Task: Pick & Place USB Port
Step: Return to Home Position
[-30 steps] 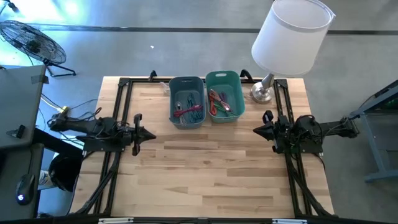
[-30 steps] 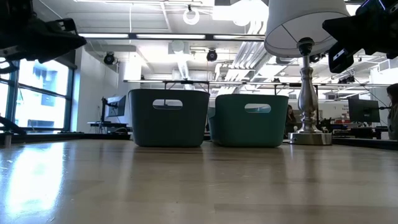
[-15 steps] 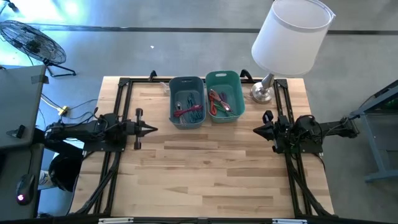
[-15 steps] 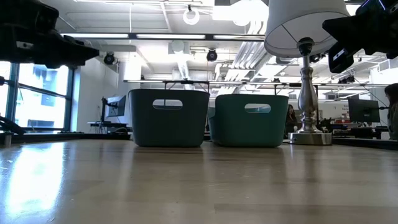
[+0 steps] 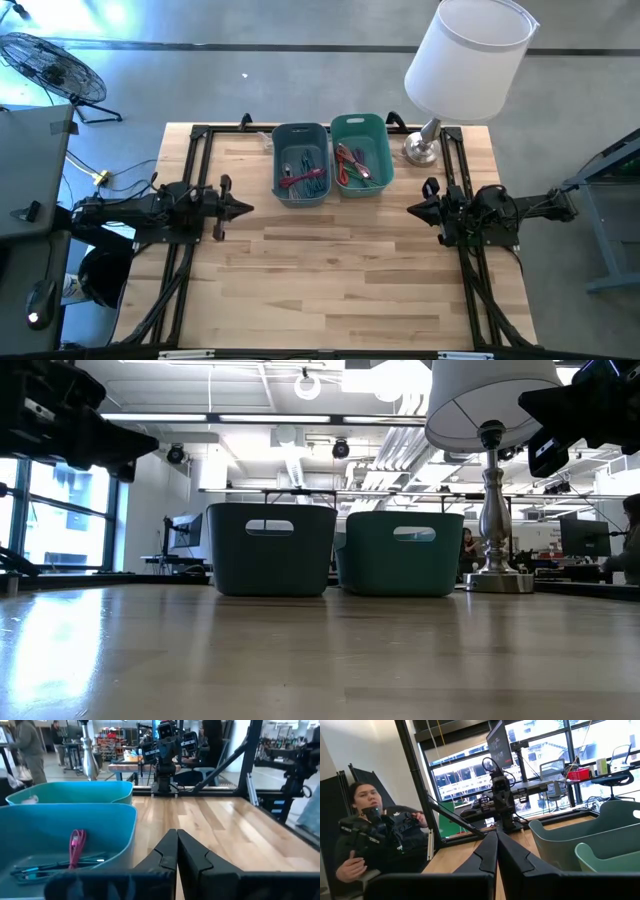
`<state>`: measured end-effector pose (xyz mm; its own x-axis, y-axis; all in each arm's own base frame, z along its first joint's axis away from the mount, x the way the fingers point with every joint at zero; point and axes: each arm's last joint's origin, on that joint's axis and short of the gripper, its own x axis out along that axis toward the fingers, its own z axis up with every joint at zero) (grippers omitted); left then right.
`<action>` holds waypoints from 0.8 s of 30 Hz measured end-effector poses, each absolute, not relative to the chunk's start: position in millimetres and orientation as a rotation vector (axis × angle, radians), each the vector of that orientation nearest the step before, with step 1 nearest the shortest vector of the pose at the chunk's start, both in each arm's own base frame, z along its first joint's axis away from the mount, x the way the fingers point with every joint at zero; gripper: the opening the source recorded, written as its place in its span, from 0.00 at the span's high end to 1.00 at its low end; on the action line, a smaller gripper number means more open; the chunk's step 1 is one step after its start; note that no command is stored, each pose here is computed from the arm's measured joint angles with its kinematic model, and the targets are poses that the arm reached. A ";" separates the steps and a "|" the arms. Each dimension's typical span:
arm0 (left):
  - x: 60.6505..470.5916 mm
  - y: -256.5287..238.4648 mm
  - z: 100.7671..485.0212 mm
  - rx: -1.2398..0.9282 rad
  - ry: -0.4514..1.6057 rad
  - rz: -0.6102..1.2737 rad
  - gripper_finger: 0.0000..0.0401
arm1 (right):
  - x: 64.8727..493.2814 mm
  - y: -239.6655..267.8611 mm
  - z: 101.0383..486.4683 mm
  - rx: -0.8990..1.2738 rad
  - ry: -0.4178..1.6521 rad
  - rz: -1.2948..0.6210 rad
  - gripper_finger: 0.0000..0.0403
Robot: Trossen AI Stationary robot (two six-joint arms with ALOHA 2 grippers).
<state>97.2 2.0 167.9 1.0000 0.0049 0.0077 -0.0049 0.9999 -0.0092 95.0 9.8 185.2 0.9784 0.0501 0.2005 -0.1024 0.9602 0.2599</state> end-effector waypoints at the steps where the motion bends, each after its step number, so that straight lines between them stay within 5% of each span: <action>1: 97.3 1.9 167.8 -0.020 -0.007 0.003 1.00 | 95.0 9.8 185.1 0.273 -0.194 0.078 0.99; 24: 97.2 2.3 167.8 -0.028 -0.007 0.017 1.00 | 95.0 9.8 185.1 0.272 -0.193 0.078 0.99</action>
<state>97.2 2.3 167.8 0.9998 0.0172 0.0067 -0.0170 0.9995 -0.0276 95.0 9.8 185.1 0.9785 0.0504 0.2002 -0.1026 0.9603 0.2596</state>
